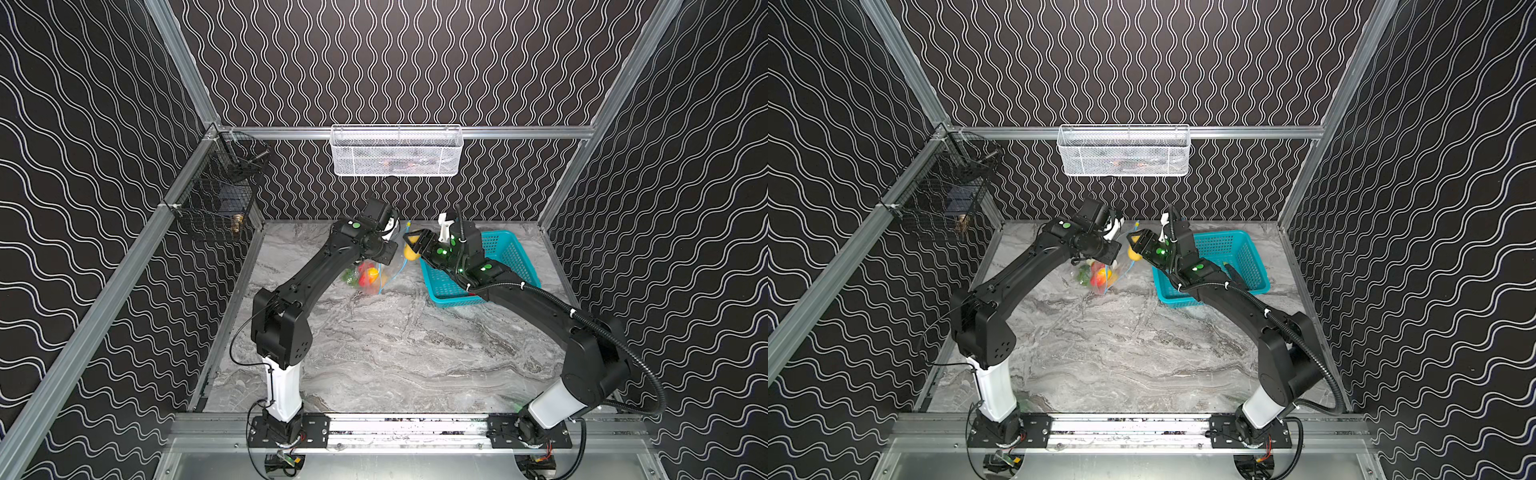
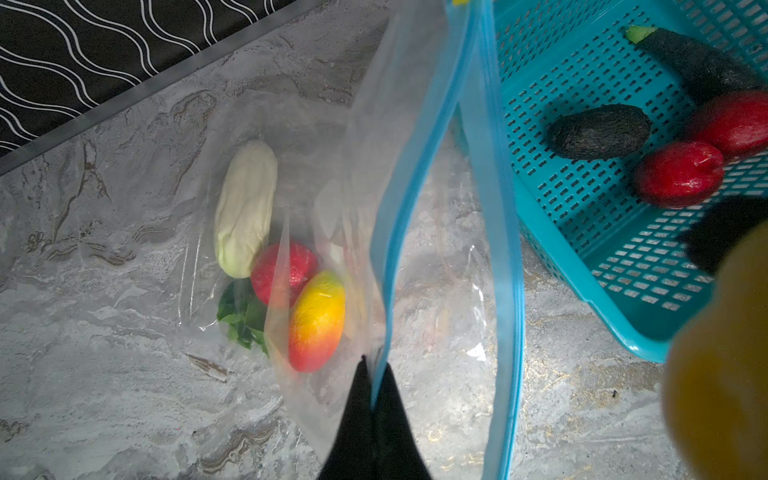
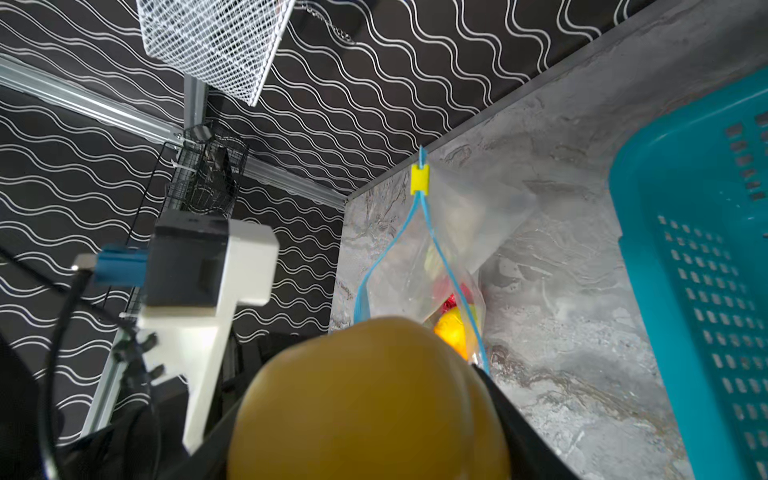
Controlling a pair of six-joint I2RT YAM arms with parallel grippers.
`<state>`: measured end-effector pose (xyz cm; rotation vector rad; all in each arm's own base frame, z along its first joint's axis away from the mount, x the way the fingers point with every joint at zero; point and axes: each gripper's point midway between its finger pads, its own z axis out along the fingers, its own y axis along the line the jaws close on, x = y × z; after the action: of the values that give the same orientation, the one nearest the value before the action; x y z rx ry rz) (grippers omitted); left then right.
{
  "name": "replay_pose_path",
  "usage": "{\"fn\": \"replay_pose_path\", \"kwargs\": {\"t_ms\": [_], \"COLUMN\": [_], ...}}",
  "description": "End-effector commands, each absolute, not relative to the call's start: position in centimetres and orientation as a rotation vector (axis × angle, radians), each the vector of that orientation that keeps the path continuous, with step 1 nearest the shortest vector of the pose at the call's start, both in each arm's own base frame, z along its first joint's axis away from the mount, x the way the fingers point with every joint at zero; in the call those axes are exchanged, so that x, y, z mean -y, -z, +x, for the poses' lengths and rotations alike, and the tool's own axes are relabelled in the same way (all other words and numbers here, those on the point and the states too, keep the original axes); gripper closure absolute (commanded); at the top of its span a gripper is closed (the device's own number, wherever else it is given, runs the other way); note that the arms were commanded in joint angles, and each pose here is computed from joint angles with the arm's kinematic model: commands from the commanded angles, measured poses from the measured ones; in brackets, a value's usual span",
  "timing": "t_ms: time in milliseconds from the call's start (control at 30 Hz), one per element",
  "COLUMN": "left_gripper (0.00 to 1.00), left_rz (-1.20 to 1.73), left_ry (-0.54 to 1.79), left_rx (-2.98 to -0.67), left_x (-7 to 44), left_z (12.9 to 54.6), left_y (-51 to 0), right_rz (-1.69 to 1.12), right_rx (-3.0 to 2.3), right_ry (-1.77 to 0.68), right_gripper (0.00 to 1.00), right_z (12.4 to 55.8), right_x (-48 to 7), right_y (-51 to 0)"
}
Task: Place the food in the zip-top bag and seal the zipper
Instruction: 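Carry the yellow potato over the bag mouth held by the left gripper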
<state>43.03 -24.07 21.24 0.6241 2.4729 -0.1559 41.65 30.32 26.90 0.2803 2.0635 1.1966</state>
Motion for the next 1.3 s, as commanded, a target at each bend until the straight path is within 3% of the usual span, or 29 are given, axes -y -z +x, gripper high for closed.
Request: {"fn": "replay_pose_path", "kwargs": {"t_ms": [0,467,1267], "left_gripper": [1.0,1.0,1.0], "left_rz": [0.612,0.615,0.61], "left_ry": [0.17,0.18,0.21], "left_rx": [-2.469,-2.468,-2.465], "left_x": [24.2,24.3,24.8], "left_z": [43.1,43.0,43.2], "left_y": [-21.7,-21.9,-22.4], "right_rz": [0.279,0.27,0.325], "right_rx": [-2.015,-2.067,-2.127], "right_ry": [-1.247,-1.309,-1.243], "right_gripper": [0.6,0.62,0.64], "right_z": [41.9,42.9,43.0], "right_x": [-31.1,-34.4,-34.2], "right_y": [-27.5,-25.4,-21.9]}}
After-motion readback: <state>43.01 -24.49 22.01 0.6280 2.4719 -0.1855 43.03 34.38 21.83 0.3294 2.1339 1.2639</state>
